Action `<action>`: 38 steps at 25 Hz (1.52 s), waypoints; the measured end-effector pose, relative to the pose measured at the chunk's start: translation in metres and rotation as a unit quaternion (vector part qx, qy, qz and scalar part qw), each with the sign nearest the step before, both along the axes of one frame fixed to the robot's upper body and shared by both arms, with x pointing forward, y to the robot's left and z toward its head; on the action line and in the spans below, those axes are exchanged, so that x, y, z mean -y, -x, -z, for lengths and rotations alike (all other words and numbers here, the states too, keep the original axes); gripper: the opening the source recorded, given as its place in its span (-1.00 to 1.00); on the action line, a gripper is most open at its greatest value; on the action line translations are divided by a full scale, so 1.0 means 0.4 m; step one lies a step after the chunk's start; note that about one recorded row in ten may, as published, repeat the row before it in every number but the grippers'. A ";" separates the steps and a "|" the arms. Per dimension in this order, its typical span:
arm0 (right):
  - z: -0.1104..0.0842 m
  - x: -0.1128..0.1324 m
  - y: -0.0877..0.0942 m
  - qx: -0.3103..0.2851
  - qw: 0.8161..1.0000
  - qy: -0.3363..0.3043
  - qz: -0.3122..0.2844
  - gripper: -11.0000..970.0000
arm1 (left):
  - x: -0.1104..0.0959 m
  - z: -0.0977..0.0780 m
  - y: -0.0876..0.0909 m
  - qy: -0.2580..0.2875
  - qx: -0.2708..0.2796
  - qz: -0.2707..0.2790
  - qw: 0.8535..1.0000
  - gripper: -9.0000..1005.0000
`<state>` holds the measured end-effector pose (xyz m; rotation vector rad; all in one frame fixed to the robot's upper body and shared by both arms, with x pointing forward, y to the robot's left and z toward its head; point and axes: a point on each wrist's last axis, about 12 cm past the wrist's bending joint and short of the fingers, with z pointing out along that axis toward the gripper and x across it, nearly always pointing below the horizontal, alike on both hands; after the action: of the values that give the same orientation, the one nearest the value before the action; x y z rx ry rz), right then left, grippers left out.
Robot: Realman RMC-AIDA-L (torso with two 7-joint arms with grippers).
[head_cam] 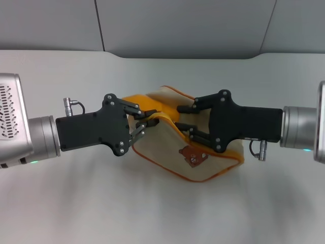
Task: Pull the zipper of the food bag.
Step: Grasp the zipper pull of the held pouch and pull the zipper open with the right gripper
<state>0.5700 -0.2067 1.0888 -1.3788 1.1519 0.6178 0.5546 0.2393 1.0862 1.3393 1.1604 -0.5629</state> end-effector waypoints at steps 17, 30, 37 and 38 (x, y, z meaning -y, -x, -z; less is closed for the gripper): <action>0.004 -0.028 -0.009 -0.002 1.000 0.023 -0.017 -0.52 | 0.011 -0.013 -0.012 0.009 -0.005 0.002 1.000 -0.82; -0.002 -0.015 -0.006 -0.042 0.996 0.068 -0.042 -0.98 | -0.002 -0.019 -0.021 0.021 -0.014 -0.023 0.999 -0.82; 0.008 0.087 0.068 -0.106 0.992 0.067 -0.032 -0.97 | -0.047 -0.025 -0.039 0.044 -0.039 -0.087 0.994 -0.82; 0.010 0.112 0.090 -0.117 0.991 0.060 -0.029 -0.97 | -0.054 -0.021 -0.039 0.046 -0.046 -0.098 0.993 -0.82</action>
<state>0.5341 -0.2514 1.0847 -1.4731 1.3583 0.7787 0.5701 0.2610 1.0948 1.1146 1.3095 -0.5329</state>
